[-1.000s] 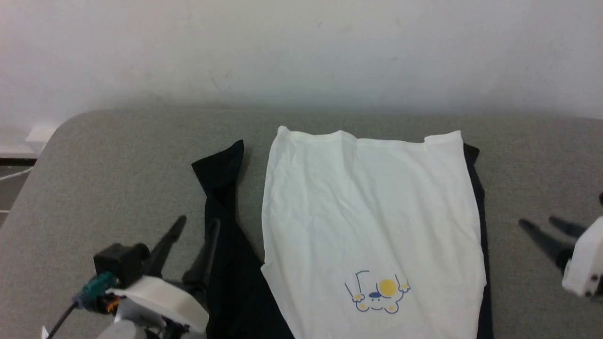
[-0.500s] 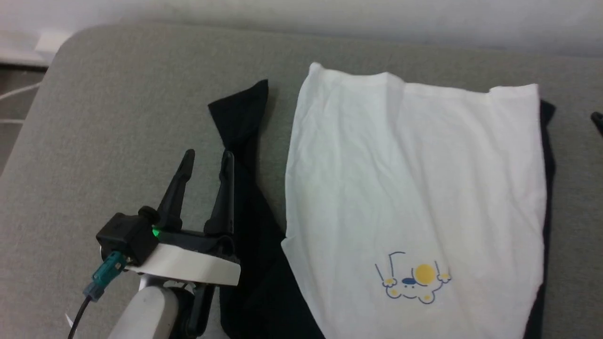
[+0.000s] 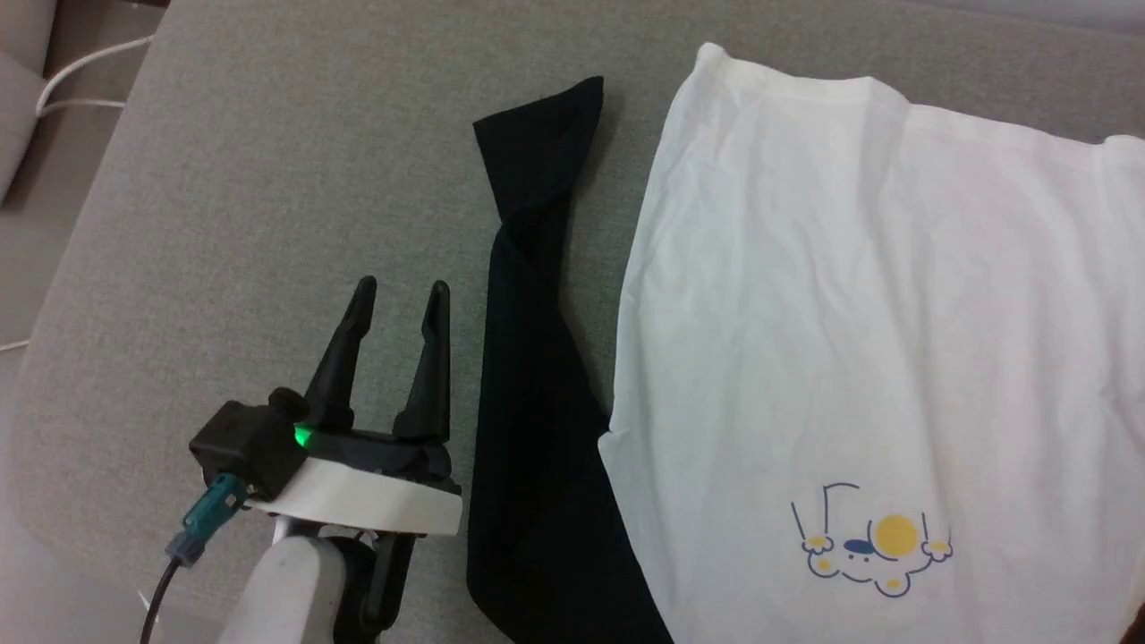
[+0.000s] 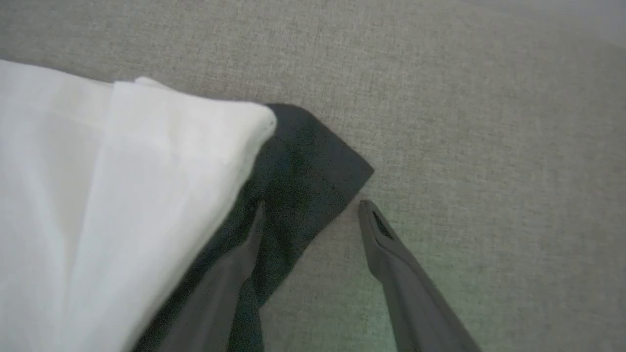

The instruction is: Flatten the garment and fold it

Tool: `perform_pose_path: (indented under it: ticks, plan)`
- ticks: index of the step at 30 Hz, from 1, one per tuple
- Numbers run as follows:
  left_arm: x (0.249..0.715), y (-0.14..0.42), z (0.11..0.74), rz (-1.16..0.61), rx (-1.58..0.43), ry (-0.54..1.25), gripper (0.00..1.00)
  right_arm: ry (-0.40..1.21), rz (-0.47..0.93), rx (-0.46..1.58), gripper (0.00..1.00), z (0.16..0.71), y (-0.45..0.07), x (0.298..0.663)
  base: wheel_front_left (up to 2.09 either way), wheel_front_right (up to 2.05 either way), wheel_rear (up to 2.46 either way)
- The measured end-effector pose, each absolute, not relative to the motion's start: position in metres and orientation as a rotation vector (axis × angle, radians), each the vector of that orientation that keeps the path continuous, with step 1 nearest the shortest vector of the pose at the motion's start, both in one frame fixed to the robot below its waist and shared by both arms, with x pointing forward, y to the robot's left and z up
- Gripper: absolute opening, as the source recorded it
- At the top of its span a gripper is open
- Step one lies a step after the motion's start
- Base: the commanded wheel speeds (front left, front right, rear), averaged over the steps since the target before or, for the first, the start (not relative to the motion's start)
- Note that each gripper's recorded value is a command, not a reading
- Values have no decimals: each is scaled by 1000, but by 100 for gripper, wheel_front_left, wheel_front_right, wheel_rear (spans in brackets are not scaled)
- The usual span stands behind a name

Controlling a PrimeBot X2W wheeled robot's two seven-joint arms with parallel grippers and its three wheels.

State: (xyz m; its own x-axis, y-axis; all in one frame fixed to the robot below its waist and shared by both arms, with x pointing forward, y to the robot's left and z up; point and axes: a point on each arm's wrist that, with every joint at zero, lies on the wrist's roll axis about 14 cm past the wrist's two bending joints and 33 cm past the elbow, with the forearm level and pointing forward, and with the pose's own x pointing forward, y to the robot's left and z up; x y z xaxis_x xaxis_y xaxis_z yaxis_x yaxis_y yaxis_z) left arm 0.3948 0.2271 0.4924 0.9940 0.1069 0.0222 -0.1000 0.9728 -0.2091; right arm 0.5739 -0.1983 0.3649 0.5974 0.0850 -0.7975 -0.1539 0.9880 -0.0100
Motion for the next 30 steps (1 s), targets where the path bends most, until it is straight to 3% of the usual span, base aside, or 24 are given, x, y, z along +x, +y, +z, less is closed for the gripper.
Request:
perform_pose_path:
  ticks: [2, 3, 4, 11, 19, 30]
  plan:
    - [394, 229, 487, 111, -208, -21, 100, 928, 152, -103, 100, 359, -197, 576, 0, 0, 0]
    - [394, 230, 485, 115, -208, -15, 100, 933, 159, -109, 40, 357, -196, 577, 0, 0, 0]
    - [394, 231, 483, 118, -206, -10, 100, 937, 165, -117, 0, 355, -195, 577, 0, 0, 0]
    - [394, 234, 479, 118, -204, -3, 100, 899, 144, -123, 0, 357, -208, 576, 0, 0, 0]
    - [391, 226, 490, 88, -213, -38, 100, 835, -46, -138, 0, 377, -286, 548, 0, 0, 0]
    - [373, 206, 504, 35, -251, -77, 100, 585, -256, -137, 0, 471, -377, 507, 0, 0, 0]
